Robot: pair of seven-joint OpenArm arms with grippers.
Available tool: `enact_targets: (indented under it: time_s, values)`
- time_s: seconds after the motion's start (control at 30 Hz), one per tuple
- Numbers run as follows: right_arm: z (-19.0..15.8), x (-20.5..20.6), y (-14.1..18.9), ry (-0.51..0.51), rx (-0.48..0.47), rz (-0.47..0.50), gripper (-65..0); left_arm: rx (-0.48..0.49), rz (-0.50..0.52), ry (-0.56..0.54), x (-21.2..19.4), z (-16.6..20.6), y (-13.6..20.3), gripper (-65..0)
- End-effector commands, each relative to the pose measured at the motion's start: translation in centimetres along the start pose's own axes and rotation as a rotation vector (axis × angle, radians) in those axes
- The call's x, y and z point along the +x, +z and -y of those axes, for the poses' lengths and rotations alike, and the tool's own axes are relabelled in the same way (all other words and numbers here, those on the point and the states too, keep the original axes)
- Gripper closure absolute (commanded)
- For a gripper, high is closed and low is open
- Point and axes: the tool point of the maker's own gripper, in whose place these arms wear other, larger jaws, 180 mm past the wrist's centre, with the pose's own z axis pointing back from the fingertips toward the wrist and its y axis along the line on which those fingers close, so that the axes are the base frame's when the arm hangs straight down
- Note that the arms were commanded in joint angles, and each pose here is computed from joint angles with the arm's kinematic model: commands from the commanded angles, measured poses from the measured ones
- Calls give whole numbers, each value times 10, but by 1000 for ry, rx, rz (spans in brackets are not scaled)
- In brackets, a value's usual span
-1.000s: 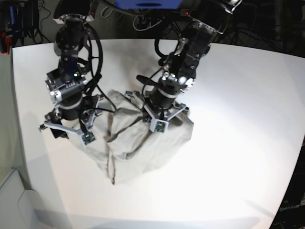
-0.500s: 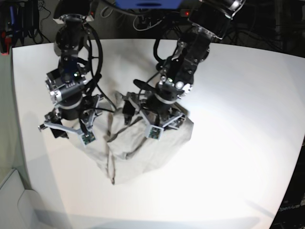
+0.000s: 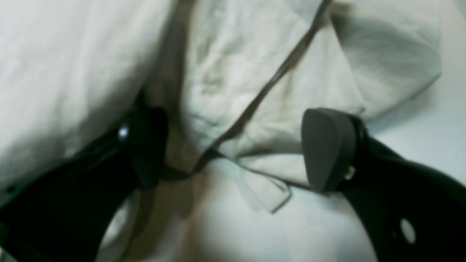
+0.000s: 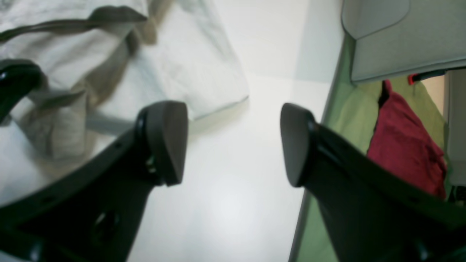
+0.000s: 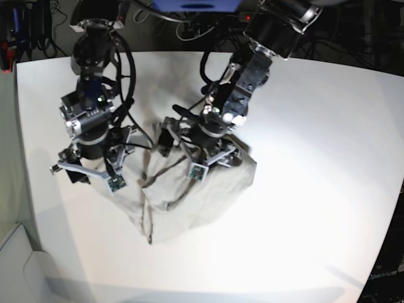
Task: Layout the t-shirt on the table in an organized manner, then fold the t-shirt properly
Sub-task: 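Grasp the shirt fabric with the left gripper and pull it away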
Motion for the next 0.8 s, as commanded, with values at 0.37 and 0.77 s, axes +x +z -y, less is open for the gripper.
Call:
enact_targets:
  time_s: [0.37,0.77]
  values:
    - [6,13,2,7,-12,44,-404,11,83,1,28,-4,-7,-223]
    - [5,11,3,11,-10,41,-404,12,59,9,22,-2,-14,-208]
